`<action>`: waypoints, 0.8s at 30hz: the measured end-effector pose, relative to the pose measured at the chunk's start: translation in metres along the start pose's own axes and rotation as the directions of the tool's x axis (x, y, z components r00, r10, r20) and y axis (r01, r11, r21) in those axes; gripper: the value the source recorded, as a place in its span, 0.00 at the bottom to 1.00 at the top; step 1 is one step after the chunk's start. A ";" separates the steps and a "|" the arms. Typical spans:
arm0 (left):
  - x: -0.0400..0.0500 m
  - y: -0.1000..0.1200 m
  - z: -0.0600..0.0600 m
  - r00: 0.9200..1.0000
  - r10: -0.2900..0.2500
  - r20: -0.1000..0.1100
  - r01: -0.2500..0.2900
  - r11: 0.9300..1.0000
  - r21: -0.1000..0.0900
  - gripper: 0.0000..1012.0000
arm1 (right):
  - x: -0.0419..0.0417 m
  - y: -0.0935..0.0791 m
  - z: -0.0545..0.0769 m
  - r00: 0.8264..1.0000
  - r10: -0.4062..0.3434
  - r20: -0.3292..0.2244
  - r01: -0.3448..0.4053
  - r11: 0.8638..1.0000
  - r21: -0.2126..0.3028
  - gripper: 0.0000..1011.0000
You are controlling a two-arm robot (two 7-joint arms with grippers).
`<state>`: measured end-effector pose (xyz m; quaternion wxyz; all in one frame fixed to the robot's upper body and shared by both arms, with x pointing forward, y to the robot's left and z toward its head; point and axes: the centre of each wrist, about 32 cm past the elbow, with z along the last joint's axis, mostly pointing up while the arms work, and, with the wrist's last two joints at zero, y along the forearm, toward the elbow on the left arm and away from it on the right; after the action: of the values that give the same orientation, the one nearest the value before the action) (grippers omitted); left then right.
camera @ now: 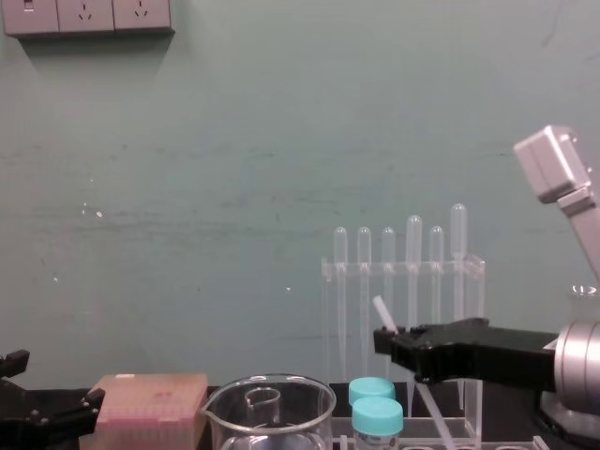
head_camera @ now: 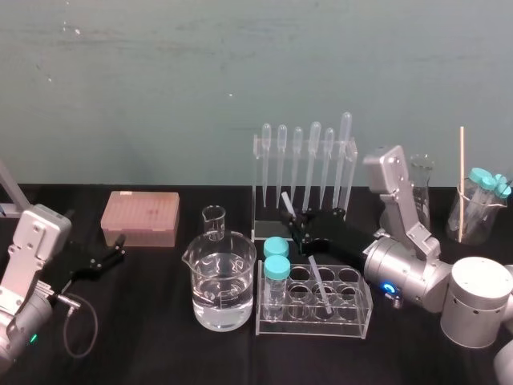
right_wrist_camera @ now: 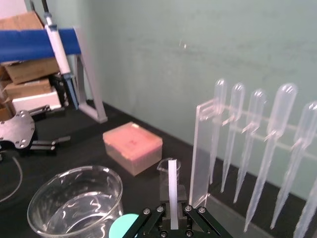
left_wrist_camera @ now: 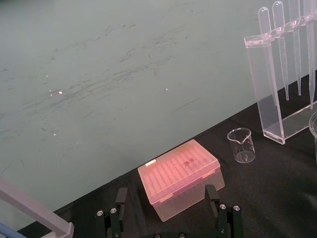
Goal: Pick up the stirring rod with one hand, then place it down.
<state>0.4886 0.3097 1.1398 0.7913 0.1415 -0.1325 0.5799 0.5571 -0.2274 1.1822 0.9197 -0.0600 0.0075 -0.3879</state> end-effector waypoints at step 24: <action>0.0000 0.000 0.000 1.000 0.000 0.000 0.000 1.000 0.000 0.99 | -0.0168 -0.049 0.011 0.992 -0.082 0.098 0.019 0.855 0.518 0.07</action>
<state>0.4886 0.3097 1.1398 0.7913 0.1415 -0.1325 0.5799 0.5114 -0.2479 1.1986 0.8905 0.1657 -0.1516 -0.3957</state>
